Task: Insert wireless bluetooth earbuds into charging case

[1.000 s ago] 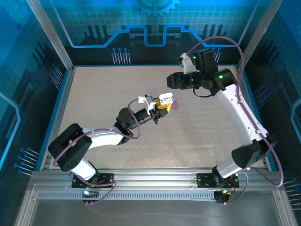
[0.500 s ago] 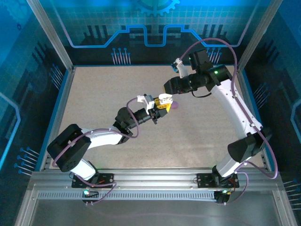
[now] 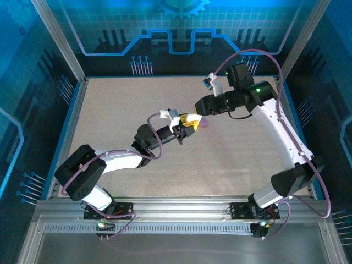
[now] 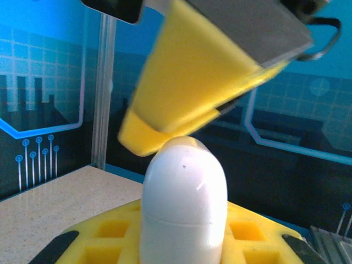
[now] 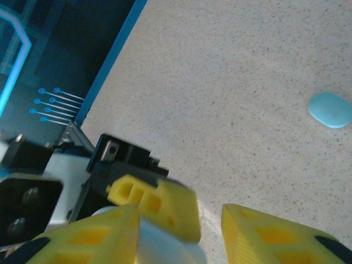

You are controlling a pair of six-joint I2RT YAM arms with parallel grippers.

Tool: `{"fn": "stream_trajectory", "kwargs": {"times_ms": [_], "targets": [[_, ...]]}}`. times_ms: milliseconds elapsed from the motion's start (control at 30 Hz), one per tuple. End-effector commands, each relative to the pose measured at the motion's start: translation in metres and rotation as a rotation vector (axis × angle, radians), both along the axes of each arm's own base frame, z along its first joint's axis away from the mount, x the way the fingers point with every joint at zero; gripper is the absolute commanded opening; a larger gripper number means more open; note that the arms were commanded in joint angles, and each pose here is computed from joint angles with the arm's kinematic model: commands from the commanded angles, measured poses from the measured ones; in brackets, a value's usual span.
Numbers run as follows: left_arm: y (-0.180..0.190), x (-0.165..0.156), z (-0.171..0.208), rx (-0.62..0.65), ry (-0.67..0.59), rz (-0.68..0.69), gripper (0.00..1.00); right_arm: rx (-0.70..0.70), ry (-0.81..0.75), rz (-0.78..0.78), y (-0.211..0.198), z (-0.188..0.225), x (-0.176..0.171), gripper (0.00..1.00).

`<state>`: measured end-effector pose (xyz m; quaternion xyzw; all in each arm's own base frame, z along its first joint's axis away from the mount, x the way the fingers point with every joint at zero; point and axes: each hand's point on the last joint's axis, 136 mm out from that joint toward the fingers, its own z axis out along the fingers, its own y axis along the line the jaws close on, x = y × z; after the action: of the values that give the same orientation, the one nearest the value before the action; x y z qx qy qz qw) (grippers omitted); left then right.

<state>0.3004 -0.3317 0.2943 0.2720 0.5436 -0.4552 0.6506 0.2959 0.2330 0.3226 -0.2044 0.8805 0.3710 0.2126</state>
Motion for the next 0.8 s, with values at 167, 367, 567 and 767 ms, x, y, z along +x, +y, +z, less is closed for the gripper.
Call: {"fn": "stream_trajectory", "kwargs": {"times_ms": [167,367,567,767], "targets": [[0.006,0.005,0.013,-0.026,0.013,0.026,0.21,-0.018,-0.037,-0.11,-0.023,0.002,0.004,0.47],[0.004,0.012,-0.076,0.166,0.327,0.033,0.21,-0.067,0.027,-0.477,-0.087,-0.051,0.038,0.5],[0.01,0.008,-0.161,0.319,0.721,0.063,0.22,-0.05,0.183,-0.547,-0.1,-0.115,0.034,0.49],[0.011,0.011,-0.205,0.463,0.975,0.086,0.25,-0.101,0.277,-0.569,-0.105,-0.165,0.028,0.49]]}}
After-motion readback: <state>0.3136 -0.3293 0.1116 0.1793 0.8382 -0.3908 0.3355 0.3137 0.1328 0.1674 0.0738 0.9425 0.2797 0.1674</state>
